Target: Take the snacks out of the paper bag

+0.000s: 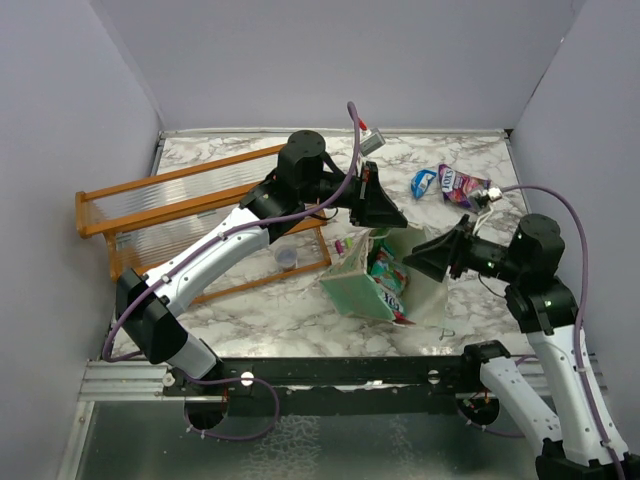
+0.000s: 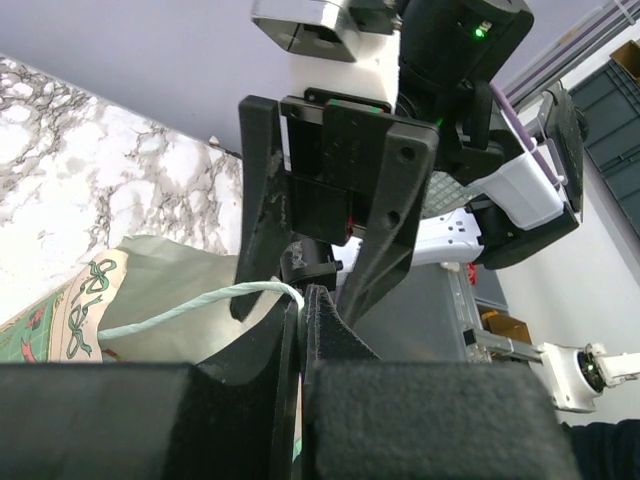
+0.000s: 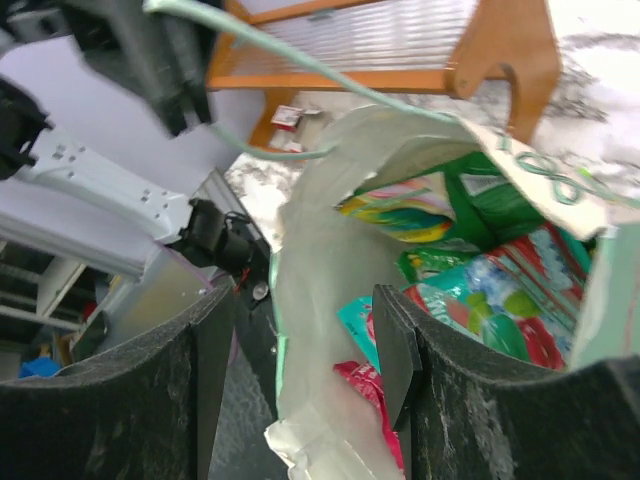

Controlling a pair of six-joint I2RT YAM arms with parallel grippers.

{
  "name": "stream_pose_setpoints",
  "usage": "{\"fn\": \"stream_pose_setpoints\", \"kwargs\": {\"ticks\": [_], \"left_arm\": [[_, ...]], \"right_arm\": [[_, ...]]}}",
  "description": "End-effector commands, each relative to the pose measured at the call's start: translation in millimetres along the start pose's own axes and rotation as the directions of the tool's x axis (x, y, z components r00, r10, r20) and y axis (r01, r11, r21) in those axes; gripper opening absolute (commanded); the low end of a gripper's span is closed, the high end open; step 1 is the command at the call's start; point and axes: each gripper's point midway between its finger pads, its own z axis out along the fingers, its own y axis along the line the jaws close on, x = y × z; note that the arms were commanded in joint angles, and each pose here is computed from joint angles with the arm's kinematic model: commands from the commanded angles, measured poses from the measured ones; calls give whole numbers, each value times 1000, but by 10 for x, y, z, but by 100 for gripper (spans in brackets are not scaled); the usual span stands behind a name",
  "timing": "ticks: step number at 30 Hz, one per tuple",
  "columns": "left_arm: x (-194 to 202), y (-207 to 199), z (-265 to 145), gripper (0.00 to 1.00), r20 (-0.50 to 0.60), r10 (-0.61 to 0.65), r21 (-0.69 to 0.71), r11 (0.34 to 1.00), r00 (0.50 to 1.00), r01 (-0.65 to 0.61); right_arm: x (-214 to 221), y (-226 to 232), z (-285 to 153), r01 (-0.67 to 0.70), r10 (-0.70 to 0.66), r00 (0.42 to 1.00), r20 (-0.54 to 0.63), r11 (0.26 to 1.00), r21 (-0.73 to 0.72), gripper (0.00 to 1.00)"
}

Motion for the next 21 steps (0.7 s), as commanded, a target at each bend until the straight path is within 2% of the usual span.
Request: {"fn": "stream_pose_setpoints", "kwargs": {"ticks": [1,5,8,13,21], "left_arm": [[-194,-195,-36,0,65,68,15,998,996,-69],[-216,-195,-42,0,79,71,10,997,994,-72],[-221,-199,-38,0,79,73,11,997,994,-74],[-261,-242,-48,0,87,86,16,996,993,-87],[-304,-292,-61,0,98,93,23,995,991,-96]], "right_arm": [[-29,-238,-30,-68,73,997,-21,981,183,57],[4,-373,19,-157,164,986,-10,960,231,55],[38,-434,62,-200,207,978,-4,949,244,62],[33,-532,97,-232,233,972,32,931,281,62],[58,-553,219,-264,268,963,28,916,303,56]]}}
